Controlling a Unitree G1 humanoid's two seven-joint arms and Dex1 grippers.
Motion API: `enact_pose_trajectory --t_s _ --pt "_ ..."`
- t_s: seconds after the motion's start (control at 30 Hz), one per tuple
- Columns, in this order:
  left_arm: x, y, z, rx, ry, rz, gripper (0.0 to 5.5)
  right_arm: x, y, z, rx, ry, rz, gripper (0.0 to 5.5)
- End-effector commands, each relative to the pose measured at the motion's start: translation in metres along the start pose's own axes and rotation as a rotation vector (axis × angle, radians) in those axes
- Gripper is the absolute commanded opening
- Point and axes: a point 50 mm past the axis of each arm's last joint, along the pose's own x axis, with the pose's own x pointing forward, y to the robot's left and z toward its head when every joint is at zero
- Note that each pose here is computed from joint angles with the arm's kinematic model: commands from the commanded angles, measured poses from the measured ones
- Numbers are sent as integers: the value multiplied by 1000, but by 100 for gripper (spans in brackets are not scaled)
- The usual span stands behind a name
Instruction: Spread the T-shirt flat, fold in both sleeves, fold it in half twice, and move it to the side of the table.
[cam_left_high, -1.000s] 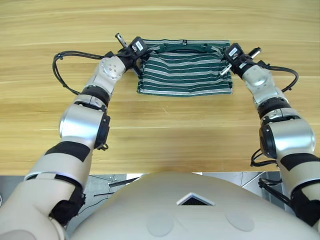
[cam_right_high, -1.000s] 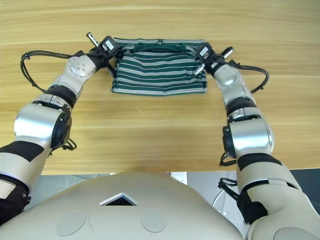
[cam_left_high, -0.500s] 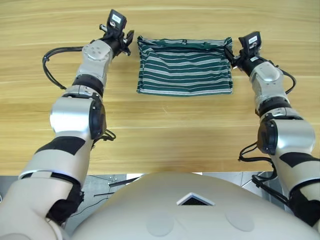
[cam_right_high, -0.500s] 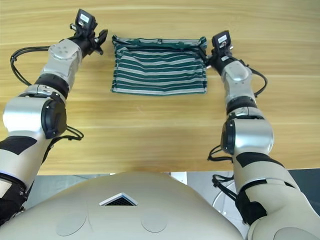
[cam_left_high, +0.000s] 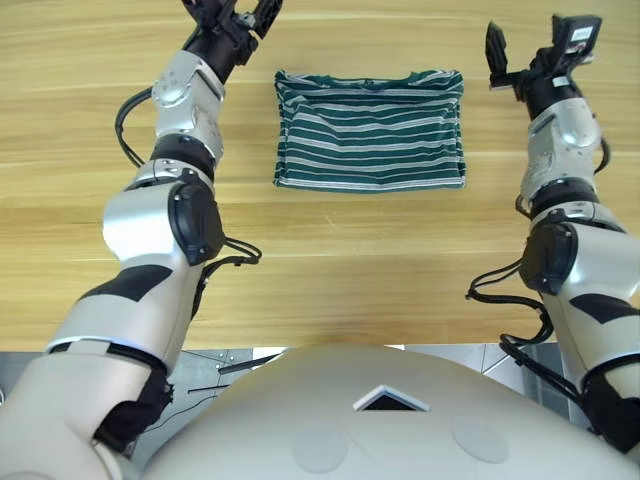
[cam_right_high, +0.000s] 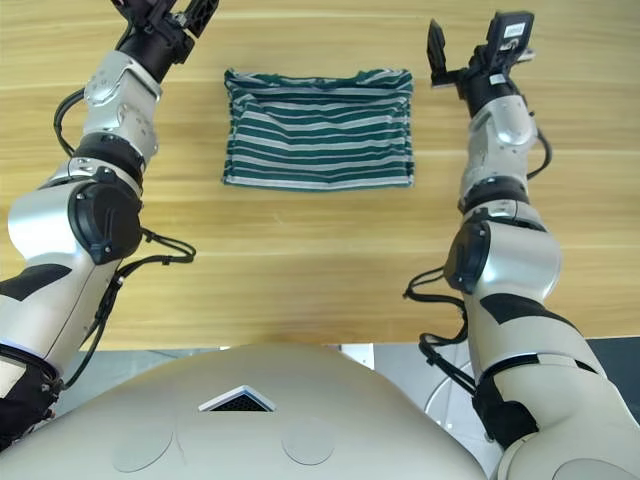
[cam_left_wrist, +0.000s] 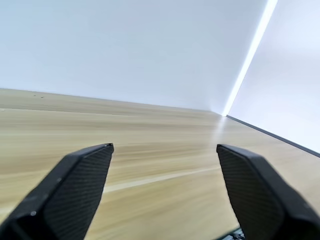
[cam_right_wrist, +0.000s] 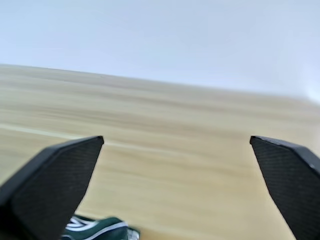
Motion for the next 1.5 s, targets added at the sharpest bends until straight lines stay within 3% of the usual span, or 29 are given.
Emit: enact_pose_trajectory --t_s 0.03,0.2,0.43,0.53,0.73,0.83,0.93,1.1,1.2,1.3,1.5 --pt "-17 5 1 76 -61 -59 384 -17 11 -2 -290 -7 239 538" --pt "-30 8 -7 125 -67 -42 384 -38 36 -23 -517 77 530 538" --pt "-33 3 -14 134 -63 -48 384 -68 55 -36 -625 104 770 538" --pt "-34 5 -13 136 -64 -43 384 -104 81 -21 -633 -20 1005 538" --pt "-37 8 -10 144 -77 -34 384 -142 124 61 -480 -452 1177 538" --pt "-36 7 -10 141 -80 -35 384 -136 130 79 -397 -535 1141 538" --pt "-36 7 -11 139 -82 -33 384 -103 121 77 -441 -467 993 538" --pt "-34 7 -8 150 -96 -37 384 -32 89 63 -737 -253 608 538" --pt "-34 5 -8 157 -102 -42 384 -8 67 48 -953 -135 424 538" --pt "-34 5 -9 161 -100 -44 384 -11 63 32 -1017 -80 450 538" --pt "-35 6 -8 164 -95 -34 384 -79 74 16 -869 -56 932 538"
